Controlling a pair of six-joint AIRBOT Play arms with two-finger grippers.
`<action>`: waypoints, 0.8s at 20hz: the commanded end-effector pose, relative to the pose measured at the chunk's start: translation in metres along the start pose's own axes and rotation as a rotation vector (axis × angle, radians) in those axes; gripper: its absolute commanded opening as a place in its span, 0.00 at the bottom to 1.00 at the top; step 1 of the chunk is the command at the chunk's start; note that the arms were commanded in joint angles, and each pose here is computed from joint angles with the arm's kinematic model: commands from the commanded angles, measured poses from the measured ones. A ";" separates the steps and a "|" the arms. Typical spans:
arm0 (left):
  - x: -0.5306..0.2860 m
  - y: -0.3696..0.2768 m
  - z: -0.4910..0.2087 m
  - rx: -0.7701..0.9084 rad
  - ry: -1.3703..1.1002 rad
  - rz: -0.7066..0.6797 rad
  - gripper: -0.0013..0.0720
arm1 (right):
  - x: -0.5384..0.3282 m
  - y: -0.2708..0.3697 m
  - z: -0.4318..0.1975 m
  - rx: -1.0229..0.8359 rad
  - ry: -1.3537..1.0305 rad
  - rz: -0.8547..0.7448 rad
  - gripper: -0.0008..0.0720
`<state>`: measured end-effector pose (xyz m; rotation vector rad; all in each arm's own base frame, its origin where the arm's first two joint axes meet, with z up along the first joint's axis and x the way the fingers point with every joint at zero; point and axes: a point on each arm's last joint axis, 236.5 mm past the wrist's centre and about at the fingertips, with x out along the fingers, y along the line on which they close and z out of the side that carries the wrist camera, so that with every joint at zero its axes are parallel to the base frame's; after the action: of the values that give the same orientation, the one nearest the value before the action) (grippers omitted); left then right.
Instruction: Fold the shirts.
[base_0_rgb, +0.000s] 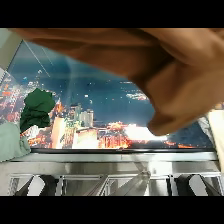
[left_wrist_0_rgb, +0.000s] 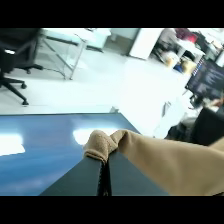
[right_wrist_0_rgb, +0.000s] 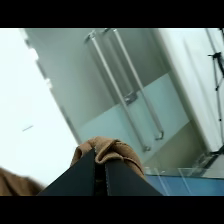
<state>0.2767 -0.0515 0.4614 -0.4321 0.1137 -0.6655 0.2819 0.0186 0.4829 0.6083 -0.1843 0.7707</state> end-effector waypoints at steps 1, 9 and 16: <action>0.007 0.009 -0.018 -0.114 0.029 -0.052 0.04 | -0.003 -0.013 0.012 0.008 -0.030 -0.050 0.04; 0.018 -0.025 -0.033 -0.064 0.153 -0.186 0.04 | -0.004 0.012 -0.024 0.051 0.126 0.052 0.04; 0.002 -0.005 -0.045 -0.030 0.195 -0.035 0.04 | 0.000 0.022 -0.060 0.089 0.244 -0.054 0.04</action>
<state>0.2555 -0.0859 0.4404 -0.3925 0.2370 -0.7912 0.2493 0.0653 0.4666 0.5718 -0.0173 0.8761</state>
